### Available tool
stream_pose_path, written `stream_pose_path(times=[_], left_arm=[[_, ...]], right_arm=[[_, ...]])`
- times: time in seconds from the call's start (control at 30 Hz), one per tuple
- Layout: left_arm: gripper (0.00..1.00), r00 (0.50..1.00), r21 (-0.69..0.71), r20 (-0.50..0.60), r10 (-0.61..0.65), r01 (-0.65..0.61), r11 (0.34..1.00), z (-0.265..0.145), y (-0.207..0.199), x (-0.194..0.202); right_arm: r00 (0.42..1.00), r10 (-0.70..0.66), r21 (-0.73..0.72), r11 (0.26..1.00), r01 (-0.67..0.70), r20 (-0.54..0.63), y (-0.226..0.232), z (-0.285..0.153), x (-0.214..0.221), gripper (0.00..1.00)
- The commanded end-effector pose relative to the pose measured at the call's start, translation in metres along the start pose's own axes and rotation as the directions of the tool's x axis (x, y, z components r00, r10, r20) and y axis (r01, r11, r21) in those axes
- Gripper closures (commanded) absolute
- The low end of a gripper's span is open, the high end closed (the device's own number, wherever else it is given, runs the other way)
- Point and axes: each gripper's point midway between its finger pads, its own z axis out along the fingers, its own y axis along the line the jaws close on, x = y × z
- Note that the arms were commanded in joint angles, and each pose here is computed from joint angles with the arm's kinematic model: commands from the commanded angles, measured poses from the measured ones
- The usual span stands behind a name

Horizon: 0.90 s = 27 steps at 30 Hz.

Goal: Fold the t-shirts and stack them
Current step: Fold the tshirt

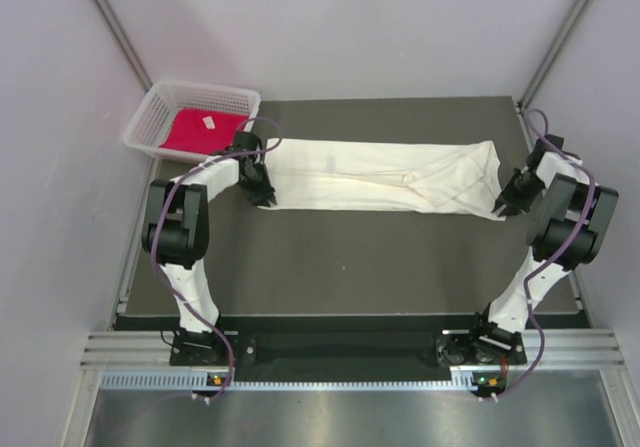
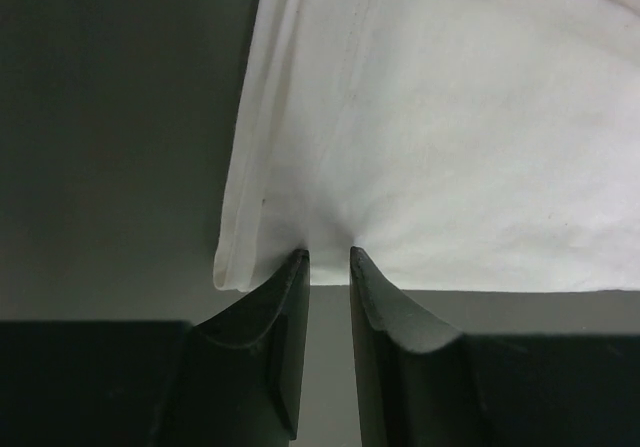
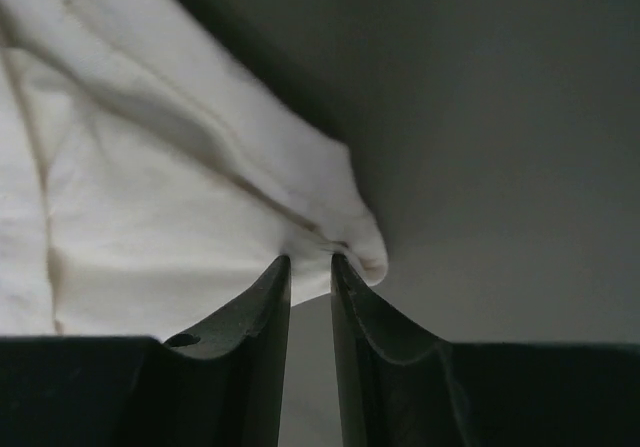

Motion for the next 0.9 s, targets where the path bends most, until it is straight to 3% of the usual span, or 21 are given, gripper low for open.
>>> stream_pose_path(times=[0.0,0.17,0.4,0.53,0.67,0.87], left_arm=[[0.71,0.999,-0.087,-0.05,0.023,-0.027,0.996,-0.002,0.026,0.019],[0.71,0.998,-0.125,-0.046,0.04,-0.045,0.991,-0.006,0.039,0.024],[0.71,0.998,-0.075,0.013,0.061,-0.06,0.995,-0.036,0.026,0.016],[0.71,0.995,0.013,0.061,0.075,-0.076,0.997,-0.058,0.008,0.015],[0.61,0.992,0.069,0.113,0.061,-0.069,0.995,-0.079,-0.003,0.011],[0.57,0.99,0.145,0.14,0.037,-0.057,0.988,-0.094,-0.018,0.011]], right_arm=[[0.998,-0.005,0.105,0.994,-0.001,0.057,-0.032,0.002,-0.021,0.76],[0.997,-0.02,0.19,0.982,0.007,0.068,-0.046,-0.008,-0.024,0.75],[0.972,-0.087,0.134,0.989,0.058,0.218,-0.002,-0.065,-0.04,0.69],[0.972,-0.058,-0.061,0.995,0.073,0.228,0.045,-0.081,-0.034,0.58],[0.989,0.057,-0.403,0.915,0.003,0.138,0.108,-0.076,-0.001,0.44],[0.993,0.077,-0.55,0.835,-0.012,0.094,0.154,-0.057,0.036,0.38]])
